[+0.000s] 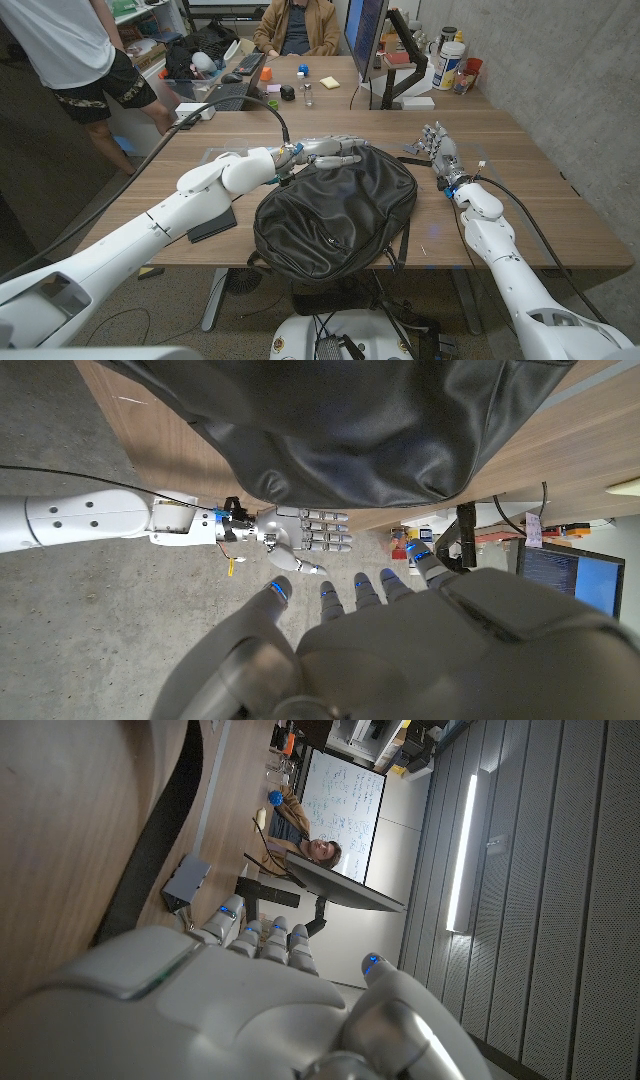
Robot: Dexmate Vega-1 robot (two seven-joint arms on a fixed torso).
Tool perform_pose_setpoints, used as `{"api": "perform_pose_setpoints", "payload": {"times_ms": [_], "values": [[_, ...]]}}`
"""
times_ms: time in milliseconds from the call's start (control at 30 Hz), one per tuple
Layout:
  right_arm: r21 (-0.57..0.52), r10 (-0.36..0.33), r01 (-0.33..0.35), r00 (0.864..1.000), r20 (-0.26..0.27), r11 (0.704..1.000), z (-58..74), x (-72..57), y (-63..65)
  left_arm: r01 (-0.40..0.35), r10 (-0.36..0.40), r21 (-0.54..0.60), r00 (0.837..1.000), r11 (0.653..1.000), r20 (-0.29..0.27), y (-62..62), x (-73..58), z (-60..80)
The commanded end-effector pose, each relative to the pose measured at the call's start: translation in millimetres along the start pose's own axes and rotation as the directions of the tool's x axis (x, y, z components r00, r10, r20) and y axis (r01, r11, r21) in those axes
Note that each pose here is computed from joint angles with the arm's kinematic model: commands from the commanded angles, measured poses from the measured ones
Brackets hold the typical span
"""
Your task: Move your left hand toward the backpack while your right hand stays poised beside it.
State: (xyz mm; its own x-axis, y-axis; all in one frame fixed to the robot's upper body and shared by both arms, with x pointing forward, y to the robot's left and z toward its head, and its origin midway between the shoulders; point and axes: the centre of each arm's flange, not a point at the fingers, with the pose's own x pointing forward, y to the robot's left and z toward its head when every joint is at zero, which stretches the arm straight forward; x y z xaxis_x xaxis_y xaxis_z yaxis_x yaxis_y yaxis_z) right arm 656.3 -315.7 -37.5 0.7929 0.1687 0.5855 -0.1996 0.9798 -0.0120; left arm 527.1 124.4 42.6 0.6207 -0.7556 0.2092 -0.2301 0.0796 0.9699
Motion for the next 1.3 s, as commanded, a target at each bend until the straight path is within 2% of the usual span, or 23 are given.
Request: {"api": "perform_pose_setpoints", "payload": {"times_ms": [33, 1300], "values": [[0.0, 0.001, -0.001, 1.0, 0.0, 1.0, 0.1, -2.1, 0.0, 0.016, -0.016, 0.0, 1.0, 1.0, -0.002, -4.3, -0.8, 2.7], [-0.006, 0.0, 0.0, 1.0, 0.001, 1.0, 1.0, -4.5, 5.7, 0.041, -0.041, 0.002, 0.999, 0.999, -0.015, -9.8, -8.1, -0.6]]}}
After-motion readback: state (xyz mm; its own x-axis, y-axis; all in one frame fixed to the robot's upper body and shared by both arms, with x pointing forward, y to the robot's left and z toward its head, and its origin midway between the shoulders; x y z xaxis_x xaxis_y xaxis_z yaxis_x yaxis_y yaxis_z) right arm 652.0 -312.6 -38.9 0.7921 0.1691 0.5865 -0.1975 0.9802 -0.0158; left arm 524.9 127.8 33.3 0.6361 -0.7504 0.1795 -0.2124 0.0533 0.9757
